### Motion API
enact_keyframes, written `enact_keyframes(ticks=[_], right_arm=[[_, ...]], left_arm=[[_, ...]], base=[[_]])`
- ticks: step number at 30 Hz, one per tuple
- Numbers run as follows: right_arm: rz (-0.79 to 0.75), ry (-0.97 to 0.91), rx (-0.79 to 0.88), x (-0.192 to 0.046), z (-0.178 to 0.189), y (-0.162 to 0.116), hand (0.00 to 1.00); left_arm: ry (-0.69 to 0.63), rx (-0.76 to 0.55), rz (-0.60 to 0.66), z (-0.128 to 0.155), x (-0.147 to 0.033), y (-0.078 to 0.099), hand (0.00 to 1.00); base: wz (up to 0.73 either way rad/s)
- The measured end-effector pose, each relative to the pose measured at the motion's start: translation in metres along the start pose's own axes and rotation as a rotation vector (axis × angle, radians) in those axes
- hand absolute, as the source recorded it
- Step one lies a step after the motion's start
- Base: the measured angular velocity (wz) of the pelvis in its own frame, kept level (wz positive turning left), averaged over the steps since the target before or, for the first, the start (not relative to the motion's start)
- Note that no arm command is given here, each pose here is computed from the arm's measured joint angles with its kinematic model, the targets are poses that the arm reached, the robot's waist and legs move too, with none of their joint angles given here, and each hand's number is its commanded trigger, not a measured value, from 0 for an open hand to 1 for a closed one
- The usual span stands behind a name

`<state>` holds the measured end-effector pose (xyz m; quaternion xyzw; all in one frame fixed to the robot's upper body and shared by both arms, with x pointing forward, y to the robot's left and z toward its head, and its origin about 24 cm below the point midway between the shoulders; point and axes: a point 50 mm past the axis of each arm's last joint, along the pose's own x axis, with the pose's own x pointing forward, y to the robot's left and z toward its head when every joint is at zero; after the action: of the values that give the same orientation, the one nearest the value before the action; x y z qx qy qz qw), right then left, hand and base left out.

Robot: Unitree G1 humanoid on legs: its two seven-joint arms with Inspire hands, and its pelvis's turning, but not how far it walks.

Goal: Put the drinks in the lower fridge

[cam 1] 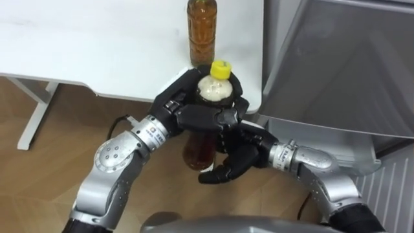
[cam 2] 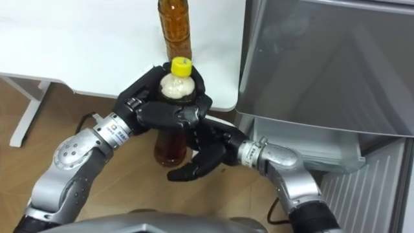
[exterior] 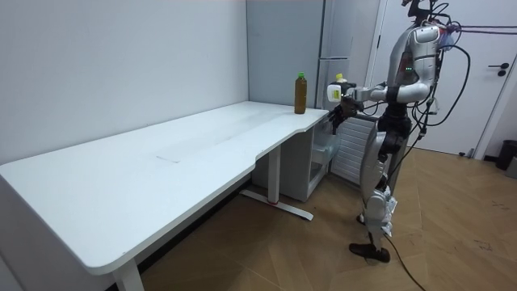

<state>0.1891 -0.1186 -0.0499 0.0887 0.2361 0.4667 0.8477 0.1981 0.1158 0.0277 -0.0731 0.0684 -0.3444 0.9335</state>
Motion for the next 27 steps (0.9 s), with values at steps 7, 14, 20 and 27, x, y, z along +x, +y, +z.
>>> enact_keyframes(ticks=[7,14,20,27], right_arm=[[0.081,-0.051,0.074,0.008,-0.001,0.012,0.0],[0.092,-0.043,0.077,0.009,-0.003,0.014,0.0],[0.089,-0.045,0.108,0.006,-0.008,0.017,1.0],[0.071,-0.033,0.115,0.004,-0.012,0.016,1.0]], left_arm=[[0.067,0.018,-0.012,-0.012,-0.002,0.001,1.0],[0.072,0.019,-0.015,-0.013,-0.002,0.001,1.0],[0.086,0.029,-0.032,-0.015,-0.001,-0.002,1.0],[0.092,0.021,-0.08,-0.017,0.001,-0.009,1.0]], base=[[0.0],[0.0],[0.0],[0.0]])
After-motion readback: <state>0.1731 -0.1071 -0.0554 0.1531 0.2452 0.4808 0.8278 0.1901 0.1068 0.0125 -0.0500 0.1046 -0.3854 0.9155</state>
